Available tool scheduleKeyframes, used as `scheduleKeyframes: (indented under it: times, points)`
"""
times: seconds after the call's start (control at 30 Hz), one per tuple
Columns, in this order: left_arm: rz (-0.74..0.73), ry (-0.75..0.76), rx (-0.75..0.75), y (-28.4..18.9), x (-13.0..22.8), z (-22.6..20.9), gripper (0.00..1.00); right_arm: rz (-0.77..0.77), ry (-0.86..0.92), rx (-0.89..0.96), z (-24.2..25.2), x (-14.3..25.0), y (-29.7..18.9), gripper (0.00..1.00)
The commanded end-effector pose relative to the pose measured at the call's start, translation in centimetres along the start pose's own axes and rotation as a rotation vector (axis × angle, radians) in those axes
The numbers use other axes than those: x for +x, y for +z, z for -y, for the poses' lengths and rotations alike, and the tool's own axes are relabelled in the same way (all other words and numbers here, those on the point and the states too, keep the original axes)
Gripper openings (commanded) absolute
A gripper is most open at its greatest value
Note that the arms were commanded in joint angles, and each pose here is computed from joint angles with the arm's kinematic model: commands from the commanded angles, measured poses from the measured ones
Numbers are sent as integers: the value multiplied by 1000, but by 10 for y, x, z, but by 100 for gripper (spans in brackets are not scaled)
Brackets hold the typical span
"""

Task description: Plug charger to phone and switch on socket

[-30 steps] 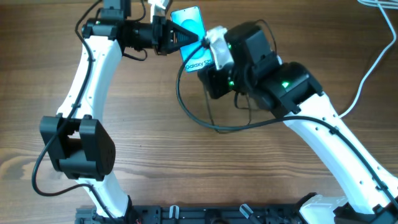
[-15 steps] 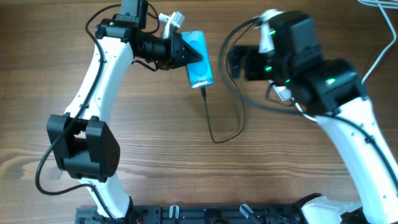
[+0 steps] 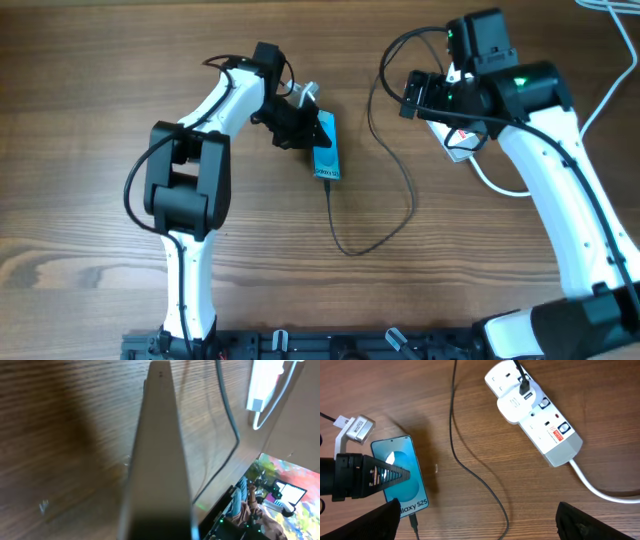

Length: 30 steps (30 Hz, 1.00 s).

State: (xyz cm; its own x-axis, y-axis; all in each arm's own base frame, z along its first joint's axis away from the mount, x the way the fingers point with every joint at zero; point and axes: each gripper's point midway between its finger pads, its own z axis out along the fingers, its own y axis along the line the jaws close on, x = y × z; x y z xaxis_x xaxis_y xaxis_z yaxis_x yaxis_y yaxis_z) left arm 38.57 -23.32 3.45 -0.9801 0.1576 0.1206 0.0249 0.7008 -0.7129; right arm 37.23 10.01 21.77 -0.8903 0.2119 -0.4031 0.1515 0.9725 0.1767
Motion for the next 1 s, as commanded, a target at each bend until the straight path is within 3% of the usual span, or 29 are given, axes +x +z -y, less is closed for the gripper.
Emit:
scheduleKeyframes:
  times: [0.0, 0.17, 0.23, 0.33, 0.4, 0.5, 0.6, 0.7, 0.83, 0.97]
  points:
    - [-28, 32, 16, 19, 1, -3, 4, -30, 20, 11, 1, 3, 14, 100]
    - [11, 96, 22, 27, -12, 2, 6, -29, 41, 11, 1, 2, 15, 100]
    - [21, 103, 11, 27, -14, 0, 14, -29, 41, 11, 1, 2, 15, 100]
    - [37, 98, -101, 26, -18, -19, 13, -30, 39, 12, 1, 2, 15, 100]
    - [37, 85, -172, 25, -17, -31, 21, -30, 38, 12, 1, 3, 15, 100]
    - [34, 70, -269, 21, -15, -48, 25, -29, 38, 15, 2, 2, 15, 100]
    - [21, 40, -306, 15, -10, -58, 39, -26, 37, 32, 4, 1, 18, 100]
    - [25, -10, -304, -4, -10, -64, 100, 1, 48, 54, 11, -6, 19, 100]
    - [101, -52, -293, -66, -16, -49, 100, 52, 125, 87, 41, -28, 18, 100]
    - [361, 74, -274, -169, -9, 21, 100, 152, 217, 329, 115, -50, 7, 100]
